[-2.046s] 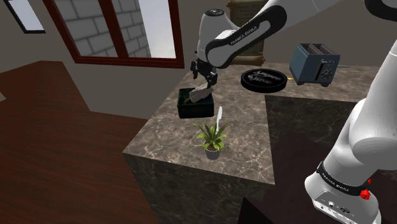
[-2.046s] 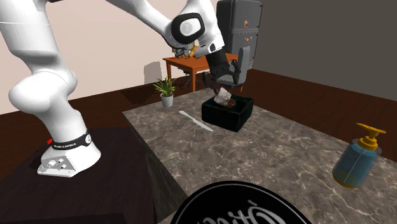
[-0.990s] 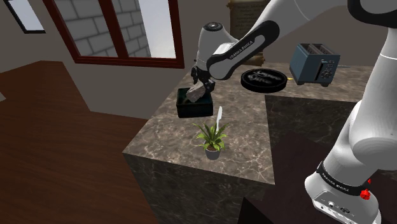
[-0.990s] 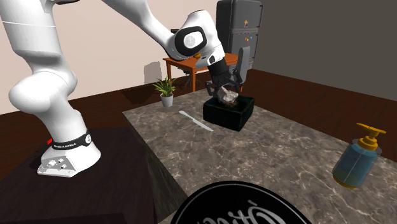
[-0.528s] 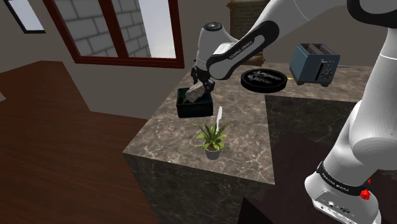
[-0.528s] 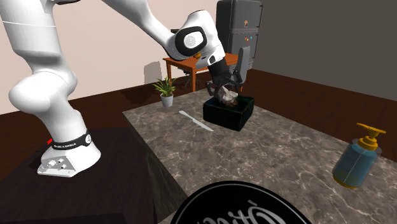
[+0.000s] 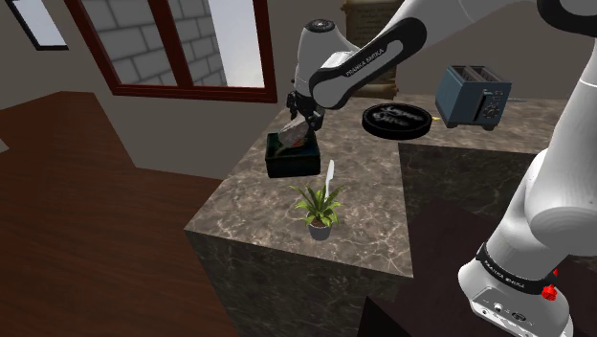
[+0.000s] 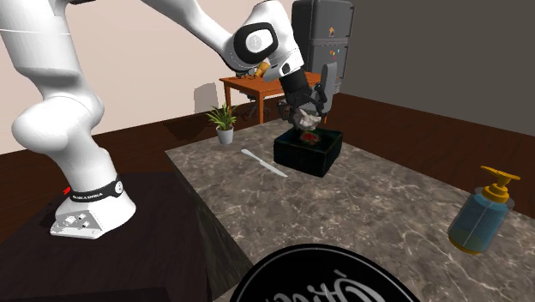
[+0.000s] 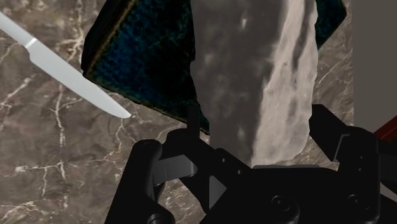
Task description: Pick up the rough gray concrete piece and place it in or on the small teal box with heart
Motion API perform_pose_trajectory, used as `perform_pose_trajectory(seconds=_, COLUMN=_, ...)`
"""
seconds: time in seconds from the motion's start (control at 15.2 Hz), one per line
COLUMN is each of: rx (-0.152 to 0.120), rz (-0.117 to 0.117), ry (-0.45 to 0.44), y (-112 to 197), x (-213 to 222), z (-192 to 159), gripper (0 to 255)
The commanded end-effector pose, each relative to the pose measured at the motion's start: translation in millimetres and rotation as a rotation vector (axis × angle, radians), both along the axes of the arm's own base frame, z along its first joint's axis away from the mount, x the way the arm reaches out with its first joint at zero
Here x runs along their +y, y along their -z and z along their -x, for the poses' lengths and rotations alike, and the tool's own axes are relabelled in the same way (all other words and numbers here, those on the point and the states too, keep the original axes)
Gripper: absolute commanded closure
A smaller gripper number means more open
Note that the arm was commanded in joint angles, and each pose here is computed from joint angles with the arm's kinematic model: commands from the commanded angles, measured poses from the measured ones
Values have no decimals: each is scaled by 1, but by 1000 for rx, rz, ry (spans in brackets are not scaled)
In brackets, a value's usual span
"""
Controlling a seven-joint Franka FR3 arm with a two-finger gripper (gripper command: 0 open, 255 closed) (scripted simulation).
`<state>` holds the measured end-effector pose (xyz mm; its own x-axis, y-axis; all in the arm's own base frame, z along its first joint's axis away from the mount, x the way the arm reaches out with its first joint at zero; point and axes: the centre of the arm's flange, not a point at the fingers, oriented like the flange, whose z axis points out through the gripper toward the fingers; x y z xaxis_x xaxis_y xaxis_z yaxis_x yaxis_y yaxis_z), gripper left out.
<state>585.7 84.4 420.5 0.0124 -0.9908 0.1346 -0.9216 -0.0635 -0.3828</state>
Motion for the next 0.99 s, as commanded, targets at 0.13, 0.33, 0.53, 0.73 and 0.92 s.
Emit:
perform_pose_trajectory(seconds=0.13, rx=0, rz=0, ry=0, y=-22, x=0, z=-1, gripper=255)
perform_pose_trajectory(seconds=0.33, rx=0, rz=0, ry=0, y=-38, x=0, z=-1, gripper=255)
perform_pose_trajectory(seconds=0.53, rx=0, rz=0, ry=0, y=-32, x=12, z=-5, gripper=255)
perform_pose_trajectory(seconds=0.73, rx=0, rz=0, ry=0, y=-16, x=12, z=-5, gripper=255)
perform_pose_trajectory(seconds=0.92, rx=0, rz=0, ry=0, y=0, x=12, z=-5, gripper=255)
